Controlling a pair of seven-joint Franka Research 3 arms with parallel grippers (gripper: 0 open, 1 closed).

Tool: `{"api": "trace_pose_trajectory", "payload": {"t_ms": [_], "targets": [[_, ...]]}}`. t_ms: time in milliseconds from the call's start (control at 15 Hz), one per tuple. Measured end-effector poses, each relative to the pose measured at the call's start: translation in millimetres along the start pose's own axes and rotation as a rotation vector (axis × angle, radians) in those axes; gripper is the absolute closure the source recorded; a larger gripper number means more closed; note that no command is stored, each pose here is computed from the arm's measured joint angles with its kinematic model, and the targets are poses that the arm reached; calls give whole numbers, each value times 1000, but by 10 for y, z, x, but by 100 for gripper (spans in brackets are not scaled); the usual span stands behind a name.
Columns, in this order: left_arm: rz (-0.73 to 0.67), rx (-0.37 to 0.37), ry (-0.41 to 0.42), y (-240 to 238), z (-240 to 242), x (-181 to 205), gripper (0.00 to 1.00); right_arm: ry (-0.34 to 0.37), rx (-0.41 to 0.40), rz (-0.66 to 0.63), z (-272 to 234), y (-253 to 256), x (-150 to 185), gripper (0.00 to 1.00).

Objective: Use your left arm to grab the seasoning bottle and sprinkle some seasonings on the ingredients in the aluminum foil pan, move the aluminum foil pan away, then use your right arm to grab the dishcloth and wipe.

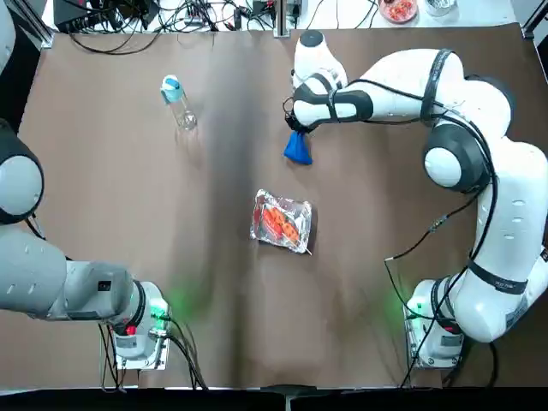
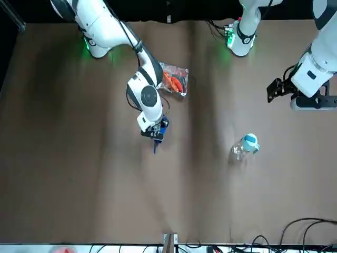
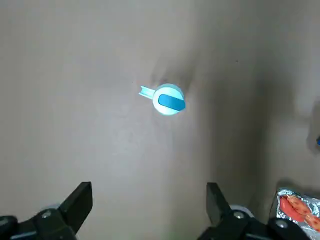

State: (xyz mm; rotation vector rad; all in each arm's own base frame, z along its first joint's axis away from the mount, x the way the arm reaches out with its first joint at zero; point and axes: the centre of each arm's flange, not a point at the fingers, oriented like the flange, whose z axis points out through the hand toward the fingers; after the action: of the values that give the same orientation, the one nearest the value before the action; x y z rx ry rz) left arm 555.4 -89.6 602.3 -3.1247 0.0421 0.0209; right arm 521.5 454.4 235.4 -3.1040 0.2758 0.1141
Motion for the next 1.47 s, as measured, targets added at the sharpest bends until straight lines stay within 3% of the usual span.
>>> {"api": "trace_pose_trajectory", "payload": {"t_ms": [133,467,800,1000,1267,1467], "targets": [[-1,-1,2,-5,3,6,0,22,-37,-33,202,28,71,91],[-1,-1,1,-2,11,9,0,47,12,-34,352,-88,60,91],[0,-2,-1,2,18,9,0,141,199,56,585,-373,-1,91],[-1,-2,-1,1,19,9,0,161,253,60,616,-533,-132,91],[-1,-1,-3,1,27,9,0,173,240,40,615,-498,-73,91],[-1,-1,-6,1,41,10,0,141,149,-4,558,-274,194,91]]}}
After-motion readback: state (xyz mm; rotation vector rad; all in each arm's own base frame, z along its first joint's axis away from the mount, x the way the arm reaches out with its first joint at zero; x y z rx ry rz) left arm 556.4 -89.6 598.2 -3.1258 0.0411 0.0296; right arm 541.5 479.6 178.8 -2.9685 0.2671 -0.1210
